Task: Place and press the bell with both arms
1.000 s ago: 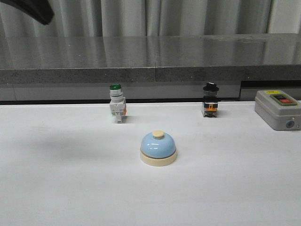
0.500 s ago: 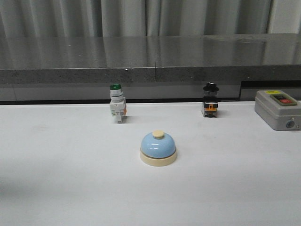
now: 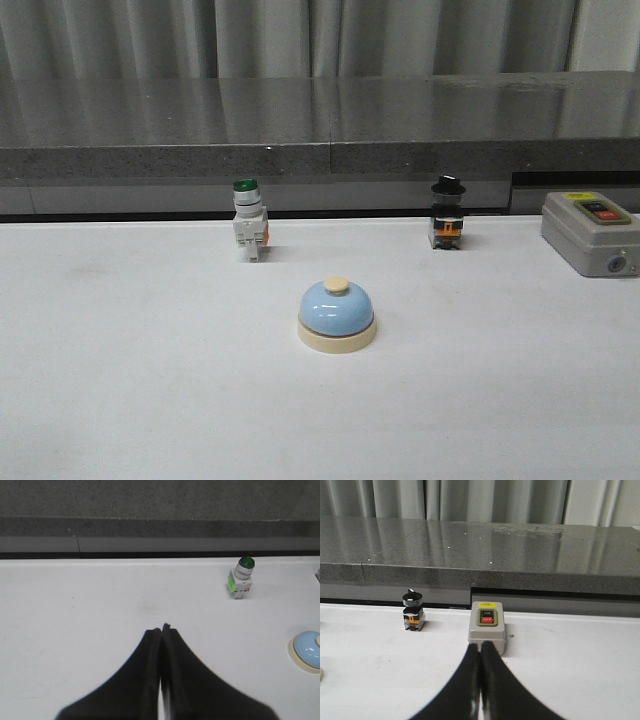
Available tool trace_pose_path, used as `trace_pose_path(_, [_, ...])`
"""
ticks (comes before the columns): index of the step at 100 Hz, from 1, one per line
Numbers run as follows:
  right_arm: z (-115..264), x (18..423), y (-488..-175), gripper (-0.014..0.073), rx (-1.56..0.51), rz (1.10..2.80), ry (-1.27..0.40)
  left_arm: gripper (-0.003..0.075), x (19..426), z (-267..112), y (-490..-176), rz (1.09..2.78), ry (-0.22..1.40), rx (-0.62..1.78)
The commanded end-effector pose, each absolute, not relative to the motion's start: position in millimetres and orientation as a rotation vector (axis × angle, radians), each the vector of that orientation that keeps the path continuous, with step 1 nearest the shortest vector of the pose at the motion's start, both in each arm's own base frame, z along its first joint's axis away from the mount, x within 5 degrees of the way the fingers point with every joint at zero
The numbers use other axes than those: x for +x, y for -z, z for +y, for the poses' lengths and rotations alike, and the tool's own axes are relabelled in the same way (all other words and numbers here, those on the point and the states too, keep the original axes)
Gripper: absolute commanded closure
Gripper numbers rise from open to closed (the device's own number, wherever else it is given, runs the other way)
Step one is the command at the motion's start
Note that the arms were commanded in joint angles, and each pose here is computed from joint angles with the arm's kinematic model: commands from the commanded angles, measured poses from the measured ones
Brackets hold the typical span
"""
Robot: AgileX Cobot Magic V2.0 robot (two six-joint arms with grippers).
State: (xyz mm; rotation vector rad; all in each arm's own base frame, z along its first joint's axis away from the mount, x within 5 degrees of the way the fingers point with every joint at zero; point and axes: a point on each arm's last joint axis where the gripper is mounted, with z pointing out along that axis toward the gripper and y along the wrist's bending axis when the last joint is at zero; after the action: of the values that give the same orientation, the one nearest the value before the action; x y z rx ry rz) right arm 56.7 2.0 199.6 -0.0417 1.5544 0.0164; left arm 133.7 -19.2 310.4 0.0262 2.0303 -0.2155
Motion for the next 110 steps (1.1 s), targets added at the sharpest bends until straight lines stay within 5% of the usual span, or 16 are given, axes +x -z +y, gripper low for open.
trace_pose_path(1, [2,54,-213,0.0655,-0.048,1.447,-0.005,0.0741,122,-17,-320,1.909,0.231,-0.005])
trace_pose_path(54, [2,54,-213,0.0655,-0.048,1.447,-0.005,0.0741,60,-12,-274,1.751,0.214,0.013])
trace_pose_path(110, [2,54,-213,0.0655,-0.048,1.448,-0.005,0.0741,54,-4,-207,1.463,0.070,0.045])
